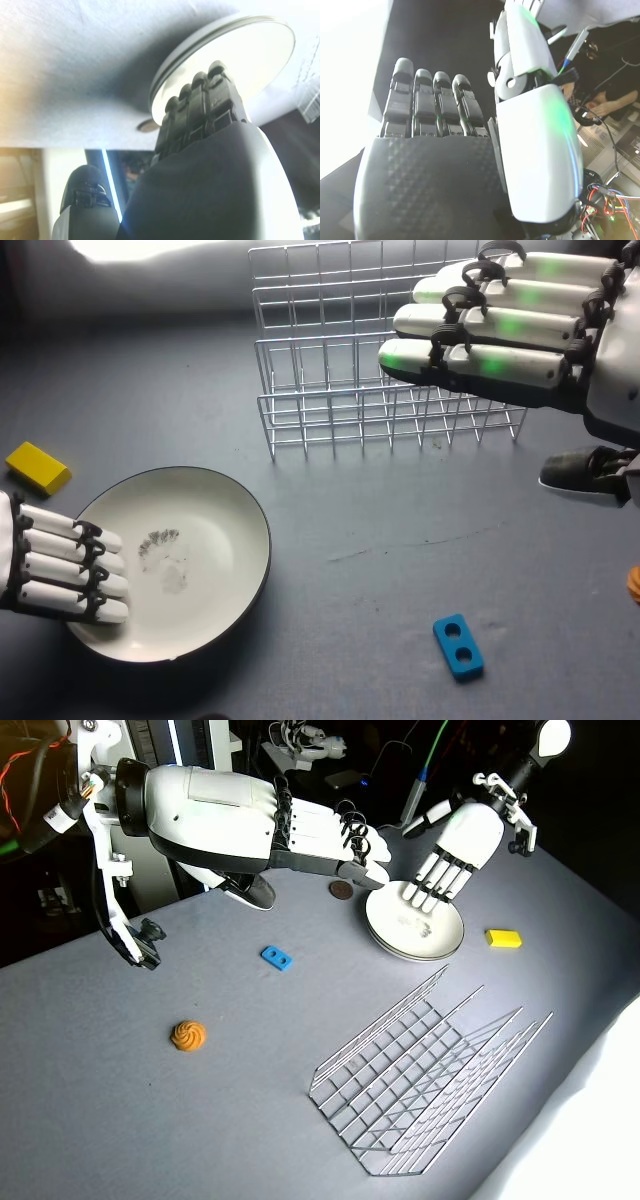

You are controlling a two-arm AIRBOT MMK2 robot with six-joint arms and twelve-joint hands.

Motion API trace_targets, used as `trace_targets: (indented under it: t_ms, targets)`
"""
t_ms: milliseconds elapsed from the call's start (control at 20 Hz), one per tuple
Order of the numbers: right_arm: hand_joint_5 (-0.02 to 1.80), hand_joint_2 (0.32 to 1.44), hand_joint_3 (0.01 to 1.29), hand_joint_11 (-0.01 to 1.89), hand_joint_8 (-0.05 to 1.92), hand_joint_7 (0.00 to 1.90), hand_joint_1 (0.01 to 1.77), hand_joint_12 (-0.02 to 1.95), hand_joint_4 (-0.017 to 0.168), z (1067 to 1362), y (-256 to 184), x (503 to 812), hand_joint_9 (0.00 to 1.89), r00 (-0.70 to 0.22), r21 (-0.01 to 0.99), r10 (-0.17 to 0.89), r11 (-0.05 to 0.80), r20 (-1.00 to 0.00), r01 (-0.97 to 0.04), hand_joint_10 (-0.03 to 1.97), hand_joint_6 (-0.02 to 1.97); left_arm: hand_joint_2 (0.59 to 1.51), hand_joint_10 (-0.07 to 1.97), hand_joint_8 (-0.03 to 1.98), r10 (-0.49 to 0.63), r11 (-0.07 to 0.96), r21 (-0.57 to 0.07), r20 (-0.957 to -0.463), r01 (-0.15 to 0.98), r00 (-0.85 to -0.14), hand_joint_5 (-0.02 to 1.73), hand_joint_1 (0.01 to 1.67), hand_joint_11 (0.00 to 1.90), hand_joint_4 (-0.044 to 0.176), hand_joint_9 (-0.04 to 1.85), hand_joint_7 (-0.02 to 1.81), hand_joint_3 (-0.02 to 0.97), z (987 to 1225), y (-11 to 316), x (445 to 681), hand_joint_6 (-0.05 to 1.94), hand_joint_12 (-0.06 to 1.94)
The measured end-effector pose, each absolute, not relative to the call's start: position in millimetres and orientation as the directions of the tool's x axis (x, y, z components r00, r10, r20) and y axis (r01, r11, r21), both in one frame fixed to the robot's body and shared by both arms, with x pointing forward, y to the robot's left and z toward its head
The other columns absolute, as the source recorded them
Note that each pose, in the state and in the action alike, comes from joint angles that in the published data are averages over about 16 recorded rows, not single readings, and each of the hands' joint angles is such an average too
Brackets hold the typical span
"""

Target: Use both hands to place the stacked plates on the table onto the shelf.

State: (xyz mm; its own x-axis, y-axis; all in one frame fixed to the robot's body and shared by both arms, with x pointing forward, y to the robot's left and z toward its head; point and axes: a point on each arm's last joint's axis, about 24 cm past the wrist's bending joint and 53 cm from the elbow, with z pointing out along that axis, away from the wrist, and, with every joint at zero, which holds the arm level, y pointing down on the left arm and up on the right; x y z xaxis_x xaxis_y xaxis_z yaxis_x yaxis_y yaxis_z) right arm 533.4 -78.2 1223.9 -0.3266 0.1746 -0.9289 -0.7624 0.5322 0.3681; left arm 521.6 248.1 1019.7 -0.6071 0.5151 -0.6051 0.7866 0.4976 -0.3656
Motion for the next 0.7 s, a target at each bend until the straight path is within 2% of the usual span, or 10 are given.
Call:
trace_targets:
  t_ms: [400, 700]
  targets:
    - [0.07, 1.06, 0.02, 0.02, 0.01, 0.02, 1.23, 0.3, -0.001, 1220, -77, 532, 0.03, -0.318, 0.347, 0.148, 0.534, -0.936, -0.771, 0.01, 0.02, 1.079, -0.01, -0.01, 0.505, 0.515, -0.375, -0.594, 0.771, -0.626, 0.01, 0.02, 0.02, -0.001, 0.01, -0.01, 0.023, 1013, 248, 522, -0.01, -0.02]
    - [0.09, 1.06, 0.02, 0.02, 0.01, 0.03, 1.2, 0.32, -0.001, 1212, -74, 530, 0.05, -0.309, 0.319, 0.112, 0.537, -0.945, -0.781, 0.01, 0.02, 1.082, -0.01, -0.01, 0.493, 0.503, -0.389, -0.604, 0.771, -0.626, 0.01, 0.02, 0.02, -0.002, 0.0, -0.01, 0.022, 1010, 235, 521, -0.01, -0.02]
